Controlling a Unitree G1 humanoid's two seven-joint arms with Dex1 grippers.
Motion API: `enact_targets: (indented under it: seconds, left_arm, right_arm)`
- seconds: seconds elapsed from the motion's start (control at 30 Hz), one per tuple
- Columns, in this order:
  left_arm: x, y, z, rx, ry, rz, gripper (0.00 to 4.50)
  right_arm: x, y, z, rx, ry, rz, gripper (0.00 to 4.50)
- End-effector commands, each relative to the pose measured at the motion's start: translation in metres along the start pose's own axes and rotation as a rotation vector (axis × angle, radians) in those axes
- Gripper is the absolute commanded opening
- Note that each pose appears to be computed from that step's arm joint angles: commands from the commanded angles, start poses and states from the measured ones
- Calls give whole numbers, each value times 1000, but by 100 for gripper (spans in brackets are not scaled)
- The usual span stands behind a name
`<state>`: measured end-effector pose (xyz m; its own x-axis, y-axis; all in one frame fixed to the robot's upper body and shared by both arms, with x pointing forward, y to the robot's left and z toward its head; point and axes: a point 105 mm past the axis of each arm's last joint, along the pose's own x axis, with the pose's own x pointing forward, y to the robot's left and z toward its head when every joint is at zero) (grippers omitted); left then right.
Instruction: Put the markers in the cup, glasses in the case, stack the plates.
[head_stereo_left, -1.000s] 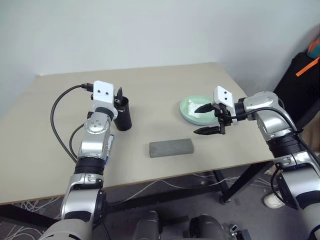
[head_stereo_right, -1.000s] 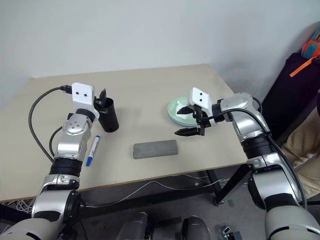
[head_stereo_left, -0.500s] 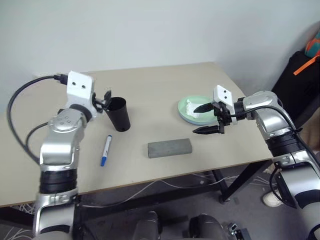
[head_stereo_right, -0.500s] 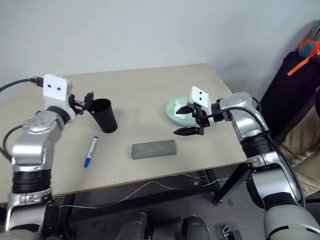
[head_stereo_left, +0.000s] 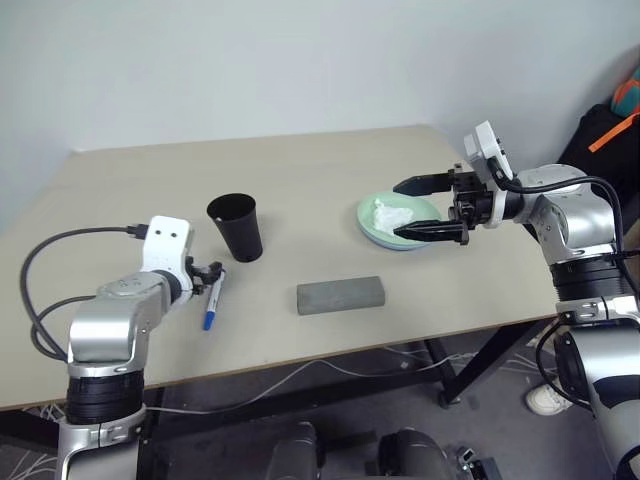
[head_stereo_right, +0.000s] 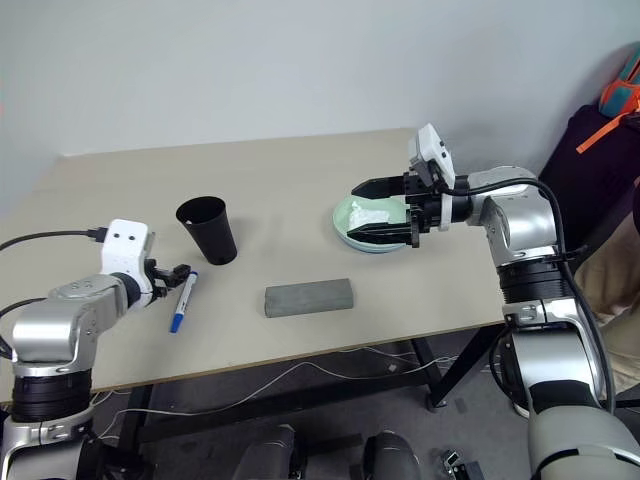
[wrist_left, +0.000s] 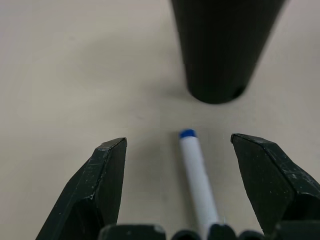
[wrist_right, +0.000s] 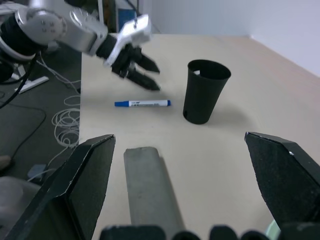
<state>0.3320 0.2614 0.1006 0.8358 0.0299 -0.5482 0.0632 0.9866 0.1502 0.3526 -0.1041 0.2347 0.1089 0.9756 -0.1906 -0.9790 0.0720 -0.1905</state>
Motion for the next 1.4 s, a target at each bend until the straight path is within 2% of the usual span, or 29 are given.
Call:
enact_targets:
  seconds: [0.03,0.33,0.6,0.83,1.37,1.4]
  left_arm:
    - [5,0,6,-7,18,16,351]
    - [16,-1,-10,-25,166,36,351]
    - [11,9,-2,-24,270,66,351]
    - [5,5,0,-7,336,18,351]
    - [3,-2,-8,-124,385,1,351]
    - [3,-2,-8,-125,383,2,334]
  right_arm:
    - [-3,-6,16,-68,-27,-35,450]
    - [-4,-7,12,-65,-5,-53,450]
    - [-2,-8,8,-61,9,-61,450]
    - [0,-8,6,-57,12,-61,450]
    - [1,-7,4,-48,9,-67,450]
    - [2,-7,3,-48,10,-68,450]
